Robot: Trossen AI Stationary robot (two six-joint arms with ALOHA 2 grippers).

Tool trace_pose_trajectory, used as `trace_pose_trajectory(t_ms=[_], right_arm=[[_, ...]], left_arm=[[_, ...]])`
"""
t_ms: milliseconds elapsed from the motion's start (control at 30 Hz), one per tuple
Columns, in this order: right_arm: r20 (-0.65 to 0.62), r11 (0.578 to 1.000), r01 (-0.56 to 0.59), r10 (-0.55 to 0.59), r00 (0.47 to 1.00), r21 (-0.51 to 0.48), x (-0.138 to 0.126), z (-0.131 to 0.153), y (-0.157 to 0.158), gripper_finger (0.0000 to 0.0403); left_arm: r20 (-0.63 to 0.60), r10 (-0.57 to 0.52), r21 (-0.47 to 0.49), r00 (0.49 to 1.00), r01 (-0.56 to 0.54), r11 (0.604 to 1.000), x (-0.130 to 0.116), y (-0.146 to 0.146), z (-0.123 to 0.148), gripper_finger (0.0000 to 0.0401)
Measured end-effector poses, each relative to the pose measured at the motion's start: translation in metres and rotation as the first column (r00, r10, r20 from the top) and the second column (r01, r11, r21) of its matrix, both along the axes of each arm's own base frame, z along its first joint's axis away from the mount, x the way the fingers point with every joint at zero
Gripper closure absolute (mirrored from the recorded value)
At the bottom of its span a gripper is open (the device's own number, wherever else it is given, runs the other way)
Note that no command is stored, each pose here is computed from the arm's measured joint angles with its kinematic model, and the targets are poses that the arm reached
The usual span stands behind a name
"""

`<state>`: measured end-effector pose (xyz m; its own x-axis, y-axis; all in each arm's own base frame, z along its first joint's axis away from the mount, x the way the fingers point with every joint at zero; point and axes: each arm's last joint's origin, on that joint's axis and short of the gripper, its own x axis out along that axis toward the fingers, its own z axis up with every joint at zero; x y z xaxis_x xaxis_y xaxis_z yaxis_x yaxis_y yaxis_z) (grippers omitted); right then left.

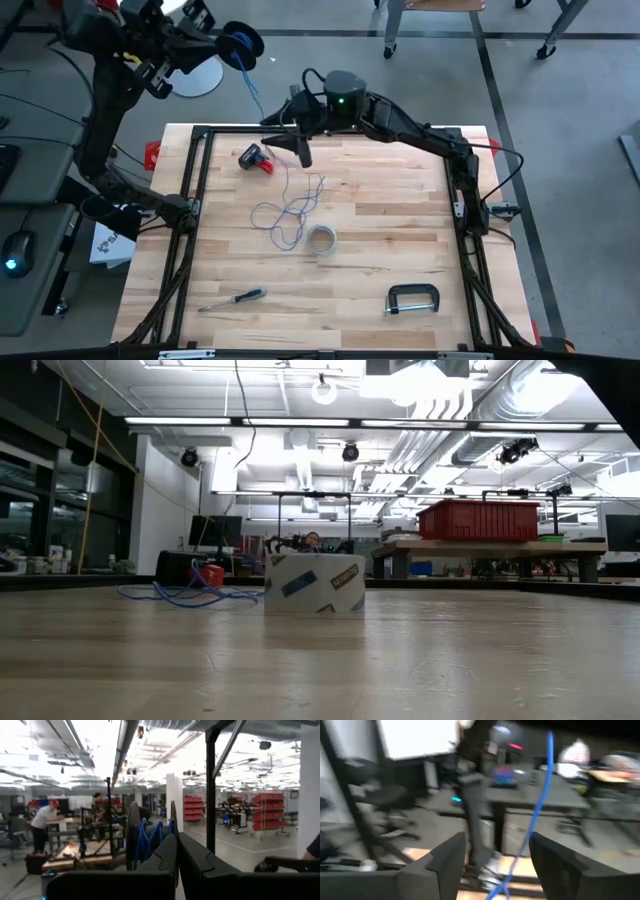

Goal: Coil cords
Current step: Coil the blue wire on the spool

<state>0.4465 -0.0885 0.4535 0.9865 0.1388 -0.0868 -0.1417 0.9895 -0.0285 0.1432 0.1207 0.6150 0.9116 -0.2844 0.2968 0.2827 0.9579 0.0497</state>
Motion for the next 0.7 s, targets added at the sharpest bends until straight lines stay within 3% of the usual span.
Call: trace_pose_trajectory(t_ms=[133,700], right_arm=[[-0.015,0.994,0.104,-0.105,0.994,-0.041,0.001,-0.002,0.002,0.0191],[0.077,0.984,0.174,-0.17,0.982,-0.045,-0.008,0.019,0.0,0.0277]], left_arm=[[0.026,0.007,0.021,1.0,-0.008,1.0,0.001,-0.006,0.002,0.0401],[0.045,0.04,0.036,0.998,-0.041,0.998,0.008,-0.008,-0.001,0.0401]])
